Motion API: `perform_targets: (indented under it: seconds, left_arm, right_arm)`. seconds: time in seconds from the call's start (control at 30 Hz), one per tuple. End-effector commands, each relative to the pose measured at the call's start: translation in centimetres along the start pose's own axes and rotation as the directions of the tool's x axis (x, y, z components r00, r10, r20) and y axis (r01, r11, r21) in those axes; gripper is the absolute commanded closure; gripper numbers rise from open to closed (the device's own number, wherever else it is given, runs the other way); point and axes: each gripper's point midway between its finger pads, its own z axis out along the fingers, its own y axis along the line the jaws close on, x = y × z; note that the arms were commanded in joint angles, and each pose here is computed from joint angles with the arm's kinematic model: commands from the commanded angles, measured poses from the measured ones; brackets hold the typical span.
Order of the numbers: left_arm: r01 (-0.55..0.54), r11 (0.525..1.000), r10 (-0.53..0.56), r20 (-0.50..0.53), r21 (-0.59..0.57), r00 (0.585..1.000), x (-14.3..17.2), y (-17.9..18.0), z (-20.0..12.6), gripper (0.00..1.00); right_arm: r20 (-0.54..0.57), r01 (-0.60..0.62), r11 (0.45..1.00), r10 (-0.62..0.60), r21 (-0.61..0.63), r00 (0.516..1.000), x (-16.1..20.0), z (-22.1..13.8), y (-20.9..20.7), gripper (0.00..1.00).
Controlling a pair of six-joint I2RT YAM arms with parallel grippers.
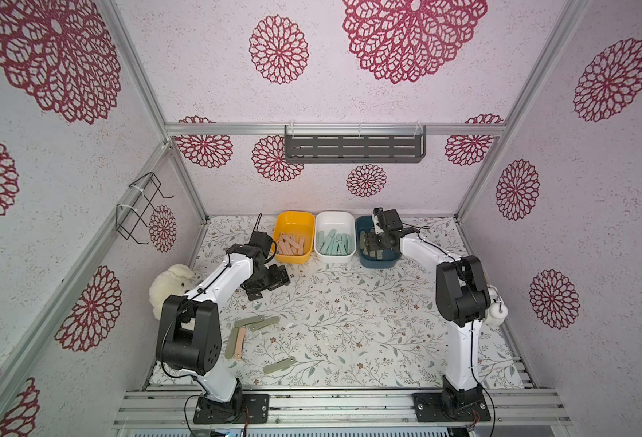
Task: Place the fruit knives into the storage box by color
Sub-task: Place the fruit knife in the storage box, then pick up the fruit knife from the center of the board.
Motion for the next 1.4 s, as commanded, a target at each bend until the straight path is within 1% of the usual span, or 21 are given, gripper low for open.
perform_targets:
  seconds: [0.0, 0.03, 0.07, 0.2, 0.27, 0.4, 0.53, 0.63, 0.77, 0.93, 1.0, 1.23, 1.37]
  left_arm:
    - [0.045, 0.996, -0.045, -0.008, -0.072, 0.999, 2.0, 2.6, -0.4, 0.03]
    - [0.057, 0.994, -0.058, -0.009, -0.091, 0.998, 2.6, 3.4, -0.1, 0.03]
    - [0.084, 0.991, -0.085, -0.006, -0.103, 0.996, 3.2, 4.3, 0.2, 0.03]
    - [0.183, 0.982, -0.183, 0.022, -0.039, 0.983, 4.5, 5.4, 2.0, 0.03]
    - [0.189, 0.982, -0.188, 0.038, -0.025, 0.981, 4.5, 5.7, 2.5, 0.03]
    - [0.170, 0.982, -0.166, 0.059, -0.079, 0.984, 3.8, 6.6, 3.1, 0.03]
    - [0.170, 0.980, -0.163, 0.079, -0.099, 0.983, 3.0, 7.4, 4.3, 0.03]
    - [0.167, 0.981, -0.160, 0.072, -0.104, 0.984, 2.3, 7.5, 5.4, 0.03]
    - [0.158, 0.983, -0.154, 0.054, -0.088, 0.987, 1.8, 7.0, 6.0, 0.03]
    - [0.171, 0.984, -0.170, 0.022, -0.059, 0.985, 3.5, 6.9, 5.7, 0.03]
    - [0.177, 0.983, -0.177, 0.014, -0.039, 0.984, 4.1, 6.6, 5.4, 0.00]
    - [0.145, 0.989, -0.145, -0.016, -0.022, 0.989, 6.8, 4.7, 4.8, 0.10]
    - [0.124, 0.992, -0.125, -0.027, -0.029, 0.992, 8.0, 4.1, 4.7, 0.10]
  right_arm:
    - [0.077, 0.040, 0.999, -0.037, -0.035, 0.996, -2.2, -5.6, 2.1, 0.04]
    - [0.074, 0.052, 0.998, -0.049, -0.044, 0.996, -1.6, -6.3, 2.8, 0.01]
    - [0.073, 0.063, 0.996, -0.059, -0.056, 0.996, -1.0, -6.9, 3.4, 0.01]
    - [0.045, 0.086, 0.990, -0.081, -0.112, 0.996, 2.3, -8.4, 5.6, 0.01]
    - [0.032, 0.091, 0.986, -0.087, -0.138, 0.996, 3.6, -9.0, 6.4, 0.01]
    - [0.025, 0.099, 0.985, -0.097, -0.143, 0.995, 5.0, -10.0, 6.8, 0.01]
    - [0.033, 0.084, 0.987, -0.080, -0.141, 0.996, 5.6, -10.8, 6.4, 0.01]
    - [0.037, 0.078, 0.986, -0.073, -0.145, 0.997, 5.7, -11.2, 6.3, 0.01]
    - [0.042, 0.075, 0.986, -0.069, -0.150, 0.997, 5.5, -11.5, 6.4, 0.01]
    - [0.047, 0.078, 0.985, -0.072, -0.153, 0.996, 5.1, -11.4, 6.5, 0.01]
    - [0.047, 0.077, 0.984, -0.070, -0.162, 0.996, 5.1, -11.2, 6.7, 0.01]
    - [0.048, 0.077, 0.981, -0.070, -0.178, 0.996, 5.1, -11.1, 7.0, 0.01]
    - [0.053, 0.080, 0.981, -0.072, -0.177, 0.996, 5.2, -11.3, 6.9, 0.01]
